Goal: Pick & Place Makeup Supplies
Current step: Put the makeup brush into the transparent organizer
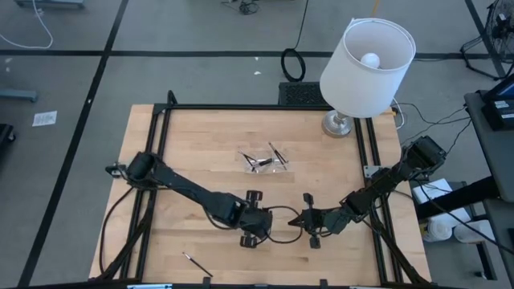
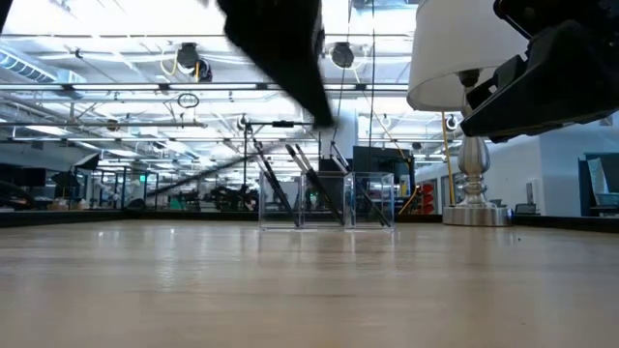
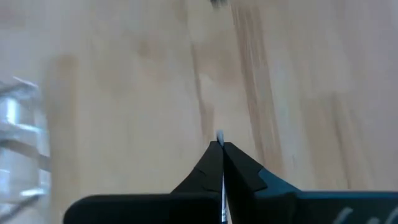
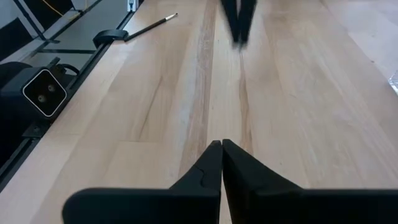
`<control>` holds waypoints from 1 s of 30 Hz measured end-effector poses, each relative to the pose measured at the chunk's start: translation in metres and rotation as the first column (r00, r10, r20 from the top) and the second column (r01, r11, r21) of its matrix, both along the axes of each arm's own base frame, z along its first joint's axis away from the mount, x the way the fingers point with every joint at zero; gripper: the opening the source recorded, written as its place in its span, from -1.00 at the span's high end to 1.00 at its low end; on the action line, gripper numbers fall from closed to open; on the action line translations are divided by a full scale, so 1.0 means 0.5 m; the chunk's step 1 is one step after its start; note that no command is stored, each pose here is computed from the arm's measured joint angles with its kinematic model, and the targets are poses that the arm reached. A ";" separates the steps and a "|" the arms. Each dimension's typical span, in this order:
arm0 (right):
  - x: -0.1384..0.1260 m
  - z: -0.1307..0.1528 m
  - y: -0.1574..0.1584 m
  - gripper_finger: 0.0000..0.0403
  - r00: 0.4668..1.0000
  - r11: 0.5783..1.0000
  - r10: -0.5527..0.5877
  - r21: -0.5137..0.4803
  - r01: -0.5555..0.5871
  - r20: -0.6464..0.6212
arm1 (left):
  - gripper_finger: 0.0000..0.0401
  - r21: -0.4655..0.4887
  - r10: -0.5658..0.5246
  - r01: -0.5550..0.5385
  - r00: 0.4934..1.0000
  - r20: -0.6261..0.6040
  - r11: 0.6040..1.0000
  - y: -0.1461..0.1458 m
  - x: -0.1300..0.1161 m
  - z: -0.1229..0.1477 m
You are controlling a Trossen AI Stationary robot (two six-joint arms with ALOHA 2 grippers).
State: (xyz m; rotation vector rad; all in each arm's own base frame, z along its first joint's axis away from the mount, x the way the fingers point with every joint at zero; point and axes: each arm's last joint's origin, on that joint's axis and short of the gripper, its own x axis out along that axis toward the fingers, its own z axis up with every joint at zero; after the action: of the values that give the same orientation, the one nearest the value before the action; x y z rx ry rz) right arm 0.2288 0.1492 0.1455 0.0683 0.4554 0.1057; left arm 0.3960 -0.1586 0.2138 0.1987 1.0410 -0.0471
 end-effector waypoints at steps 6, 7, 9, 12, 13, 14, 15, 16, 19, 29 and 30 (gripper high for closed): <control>0.000 0.000 0.000 1.00 1.000 1.000 0.001 -0.001 -0.001 0.000 | 1.00 0.014 -0.001 -0.001 0.984 0.179 1.000 0.012 -0.022 0.104; 0.000 0.000 0.000 1.00 1.000 1.000 0.001 -0.001 -0.001 0.000 | 1.00 0.013 -0.010 0.007 0.975 0.222 1.000 0.015 -0.026 0.126; 0.000 0.000 0.000 1.00 1.000 1.000 0.001 -0.001 -0.001 0.000 | 1.00 0.013 -0.026 0.023 0.942 0.333 1.000 0.020 -0.035 0.176; 0.000 0.001 0.001 1.00 1.000 1.000 0.001 0.004 -0.001 0.006 | 1.00 0.037 -0.053 0.040 0.891 0.452 0.999 0.035 -0.058 0.246; 0.000 0.001 0.001 1.00 1.000 1.000 0.001 0.004 -0.001 0.006 | 1.00 0.044 -0.061 0.045 0.875 0.480 0.998 0.041 -0.067 0.266; 0.001 0.001 0.001 1.00 1.000 1.000 0.001 0.005 -0.001 0.007 | 1.00 0.059 -0.072 0.049 0.865 0.496 0.997 0.047 -0.076 0.281; 0.001 0.002 0.001 1.00 1.000 1.000 0.000 0.006 -0.001 0.009 | 1.00 0.075 -0.087 0.056 0.855 0.512 0.996 0.053 -0.085 0.296; 0.001 0.002 0.001 1.00 1.000 1.000 0.001 0.007 -0.001 0.011 | 1.00 0.089 -0.099 0.061 0.843 0.529 0.994 0.058 -0.095 0.312; 0.001 0.002 0.001 1.00 1.000 1.000 0.001 0.007 -0.001 0.011 | 1.00 0.140 -0.121 0.049 0.813 0.569 0.989 0.069 -0.122 0.349; 0.001 0.002 0.001 1.00 1.000 1.000 -0.001 0.001 0.001 0.010 | 1.00 0.234 -0.170 0.016 0.737 0.654 0.972 0.120 -0.210 0.446; 0.001 0.002 0.001 1.00 1.000 1.000 -0.001 0.001 0.001 0.010 | 1.00 0.237 -0.163 0.004 0.736 0.657 0.972 0.129 -0.220 0.454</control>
State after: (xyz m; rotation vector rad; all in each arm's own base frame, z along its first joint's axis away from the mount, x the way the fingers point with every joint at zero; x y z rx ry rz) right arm 0.2291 0.1495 0.1463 0.0691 0.4456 0.1055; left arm 0.2858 -0.0943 0.4406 0.4316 0.2957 0.0586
